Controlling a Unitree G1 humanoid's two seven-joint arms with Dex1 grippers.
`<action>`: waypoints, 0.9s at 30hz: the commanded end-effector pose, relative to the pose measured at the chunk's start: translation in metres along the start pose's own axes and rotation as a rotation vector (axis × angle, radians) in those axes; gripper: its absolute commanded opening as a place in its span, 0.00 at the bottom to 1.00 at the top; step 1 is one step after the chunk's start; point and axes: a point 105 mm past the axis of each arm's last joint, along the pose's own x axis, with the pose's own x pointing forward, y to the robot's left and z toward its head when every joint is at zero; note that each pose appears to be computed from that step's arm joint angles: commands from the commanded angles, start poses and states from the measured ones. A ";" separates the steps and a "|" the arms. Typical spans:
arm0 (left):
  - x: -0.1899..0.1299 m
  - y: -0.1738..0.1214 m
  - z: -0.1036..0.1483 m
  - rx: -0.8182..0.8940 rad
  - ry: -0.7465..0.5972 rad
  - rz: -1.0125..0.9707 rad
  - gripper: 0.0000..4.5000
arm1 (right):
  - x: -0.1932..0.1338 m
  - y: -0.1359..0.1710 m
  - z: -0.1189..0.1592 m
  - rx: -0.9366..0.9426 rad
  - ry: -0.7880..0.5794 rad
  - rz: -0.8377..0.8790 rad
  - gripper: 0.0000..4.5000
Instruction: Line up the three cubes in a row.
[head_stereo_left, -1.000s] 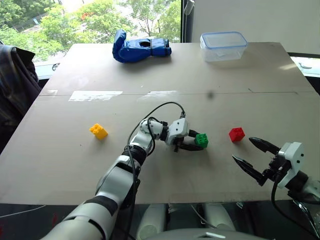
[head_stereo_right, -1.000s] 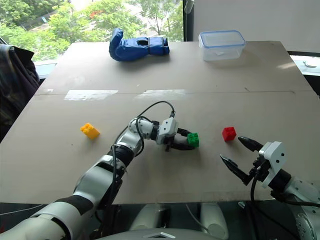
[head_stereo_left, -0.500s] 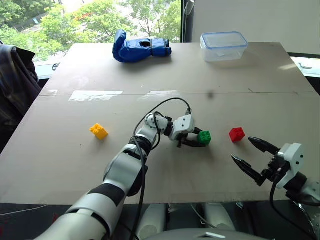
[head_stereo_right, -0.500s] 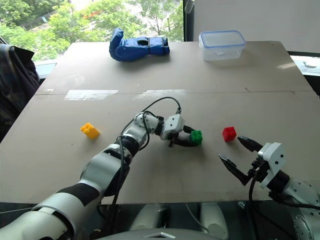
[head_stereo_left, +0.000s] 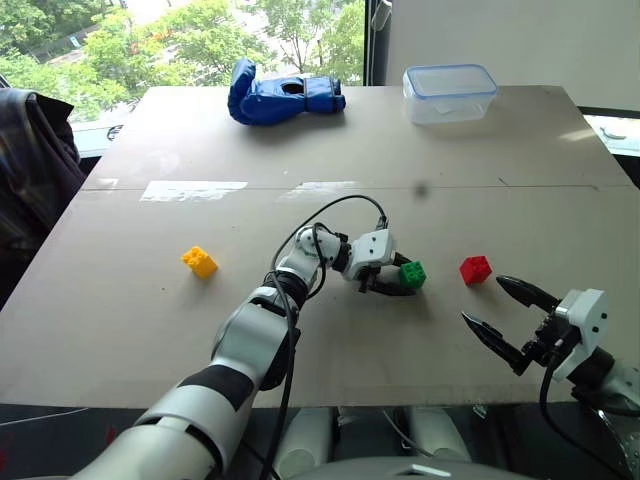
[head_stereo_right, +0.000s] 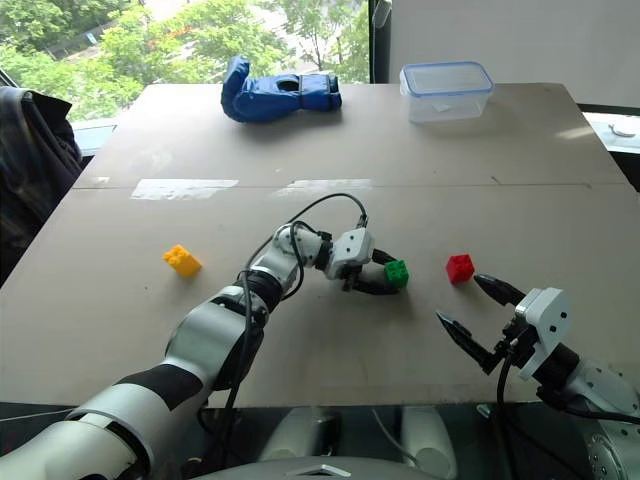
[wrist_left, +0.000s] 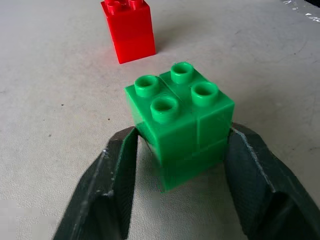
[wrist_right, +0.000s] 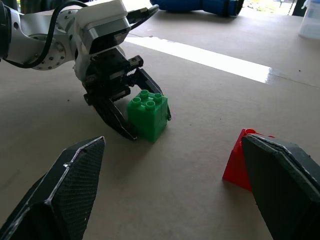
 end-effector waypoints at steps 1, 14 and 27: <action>0.000 0.005 0.003 0.040 0.017 0.021 0.98 | 0.001 0.000 0.012 -0.045 -0.035 0.007 1.00; -0.014 0.005 -0.009 0.010 0.043 0.072 0.98 | 0.006 0.000 0.011 -0.044 -0.036 0.026 1.00; -0.013 0.004 -0.012 -0.003 0.041 0.082 0.98 | 0.006 -0.001 0.010 -0.044 -0.038 0.032 1.00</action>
